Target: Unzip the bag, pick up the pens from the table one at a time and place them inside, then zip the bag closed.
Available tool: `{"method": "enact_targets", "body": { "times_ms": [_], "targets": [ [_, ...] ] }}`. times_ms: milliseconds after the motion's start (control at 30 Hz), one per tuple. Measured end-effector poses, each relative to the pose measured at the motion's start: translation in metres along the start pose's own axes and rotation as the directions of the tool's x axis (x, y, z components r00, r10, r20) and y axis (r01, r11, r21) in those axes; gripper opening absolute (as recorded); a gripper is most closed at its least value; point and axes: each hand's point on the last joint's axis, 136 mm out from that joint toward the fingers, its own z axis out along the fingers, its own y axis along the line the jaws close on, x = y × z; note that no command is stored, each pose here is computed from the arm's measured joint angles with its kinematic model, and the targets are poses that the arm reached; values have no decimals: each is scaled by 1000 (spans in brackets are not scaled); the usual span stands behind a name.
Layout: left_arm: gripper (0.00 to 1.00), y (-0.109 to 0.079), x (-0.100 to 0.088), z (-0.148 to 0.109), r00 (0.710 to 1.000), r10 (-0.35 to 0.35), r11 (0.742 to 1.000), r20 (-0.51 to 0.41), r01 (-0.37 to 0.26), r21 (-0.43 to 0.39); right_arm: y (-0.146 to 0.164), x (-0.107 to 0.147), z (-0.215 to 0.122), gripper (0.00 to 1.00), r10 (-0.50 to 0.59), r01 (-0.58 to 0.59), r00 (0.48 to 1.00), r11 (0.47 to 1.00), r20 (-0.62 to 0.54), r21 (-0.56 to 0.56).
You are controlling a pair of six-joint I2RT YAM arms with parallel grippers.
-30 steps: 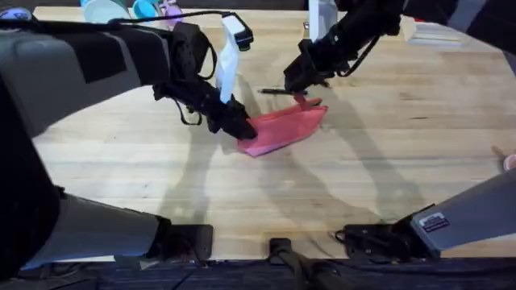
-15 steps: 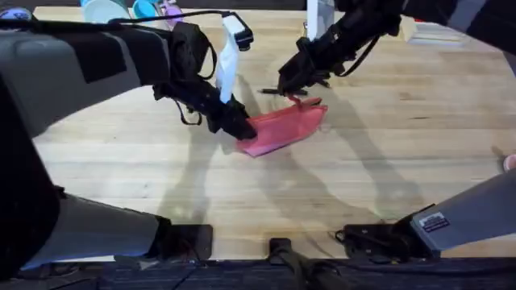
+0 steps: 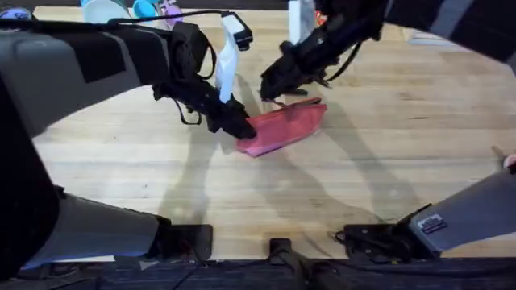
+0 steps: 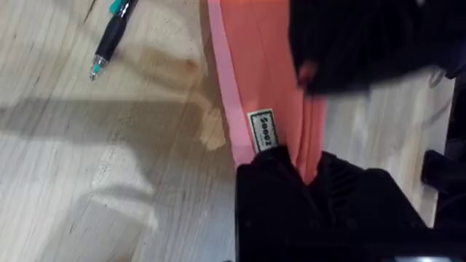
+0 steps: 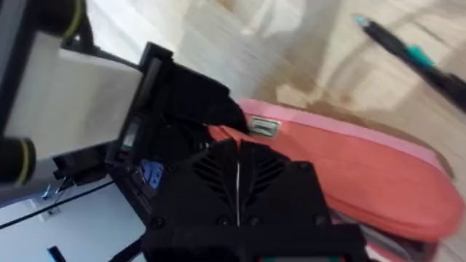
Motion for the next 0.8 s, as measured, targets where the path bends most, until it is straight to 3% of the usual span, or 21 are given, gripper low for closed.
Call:
{"method": "enact_targets", "body": {
  "times_ms": [333, 800],
  "targets": [
    [43, 0, 0, 0, 1000, 0, 1000, -1, 0, -1, 27, -4, 43, 32, -31, 27, 999, 995, -37, -97],
    [43, 5, 1, -3, 1000, -8, 1000, 2, 8, -16, 32, -11, 46, 31, 27, -30, 999, 993, -23, -114]
  ]
}}
